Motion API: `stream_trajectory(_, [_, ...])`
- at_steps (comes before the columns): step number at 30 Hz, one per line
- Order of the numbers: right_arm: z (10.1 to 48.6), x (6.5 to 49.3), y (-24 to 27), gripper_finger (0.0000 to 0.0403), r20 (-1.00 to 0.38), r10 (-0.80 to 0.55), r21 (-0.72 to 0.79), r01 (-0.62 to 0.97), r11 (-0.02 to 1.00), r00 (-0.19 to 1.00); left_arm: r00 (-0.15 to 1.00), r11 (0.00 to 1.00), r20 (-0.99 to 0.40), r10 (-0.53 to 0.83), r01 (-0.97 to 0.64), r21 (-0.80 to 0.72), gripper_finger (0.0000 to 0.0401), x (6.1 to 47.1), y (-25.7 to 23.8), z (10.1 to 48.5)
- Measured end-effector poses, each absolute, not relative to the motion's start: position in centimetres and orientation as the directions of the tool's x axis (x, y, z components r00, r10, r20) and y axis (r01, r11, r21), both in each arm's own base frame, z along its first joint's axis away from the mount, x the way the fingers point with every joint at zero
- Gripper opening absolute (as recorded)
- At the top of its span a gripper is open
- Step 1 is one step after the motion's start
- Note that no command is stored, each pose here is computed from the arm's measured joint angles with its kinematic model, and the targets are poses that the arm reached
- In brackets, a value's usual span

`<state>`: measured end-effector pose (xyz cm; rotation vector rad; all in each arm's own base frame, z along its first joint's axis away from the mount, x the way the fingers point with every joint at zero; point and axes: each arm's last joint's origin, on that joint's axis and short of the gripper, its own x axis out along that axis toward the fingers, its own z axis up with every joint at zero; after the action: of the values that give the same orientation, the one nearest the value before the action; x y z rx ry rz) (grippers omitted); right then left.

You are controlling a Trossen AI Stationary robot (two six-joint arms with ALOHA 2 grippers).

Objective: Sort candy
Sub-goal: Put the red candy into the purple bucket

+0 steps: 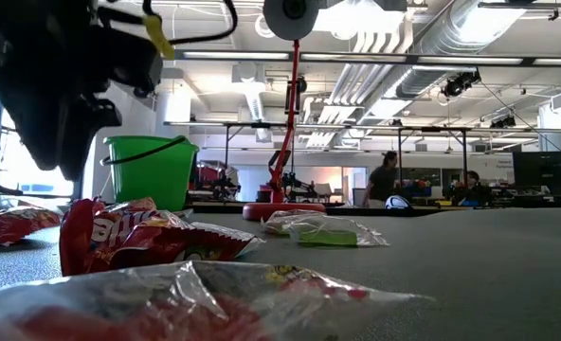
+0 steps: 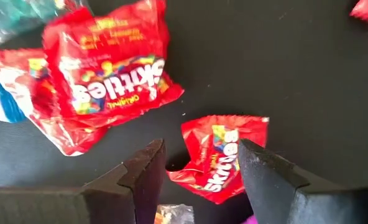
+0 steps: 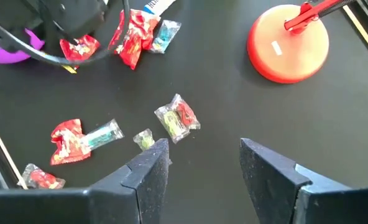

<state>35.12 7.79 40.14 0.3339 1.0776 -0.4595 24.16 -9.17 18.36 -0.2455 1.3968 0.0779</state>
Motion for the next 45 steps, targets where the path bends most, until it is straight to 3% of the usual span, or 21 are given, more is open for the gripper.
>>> stream_trajectory(12, [40.1, 35.1, 7.9, 0.0192, -0.899, -0.189, 0.041, 0.508, 0.86, 0.394, -0.009, 0.972, -0.993, -0.115, -0.208, -0.11, 0.0188, 25.0, -9.8, 14.3])
stream_trajectory(26, [40.2, 35.1, 7.9, 0.0192, -0.9, -0.187, 0.035, 0.493, 0.869, 0.394, -0.012, 0.968, -0.995, -0.1, -0.233, -0.094, 0.0183, 25.6, -9.3, 13.5])
stream_trajectory(31, [40.2, 35.1, 7.9, 0.0192, -0.9, -0.187, 0.031, 0.486, 0.873, 0.394, -0.002, 0.959, -0.995, -0.103, -0.267, -0.099, 0.0143, 25.9, -8.5, 13.5])
stream_trajectory(41, [40.2, 35.1, 7.9, 0.0192, -0.9, -0.188, 0.031, 0.486, 0.873, 0.394, 0.02, 0.939, -0.995, -0.098, -0.33, -0.099, 0.0019, 26.3, -7.5, 13.6])
stream_trajectory(45, [40.2, 35.1, 7.9, 0.0192, -0.9, -0.188, 0.031, 0.486, 0.873, 0.394, 0.032, 0.923, -0.995, -0.099, -0.371, -0.104, 0.0008, 26.3, -7.2, 14.0])
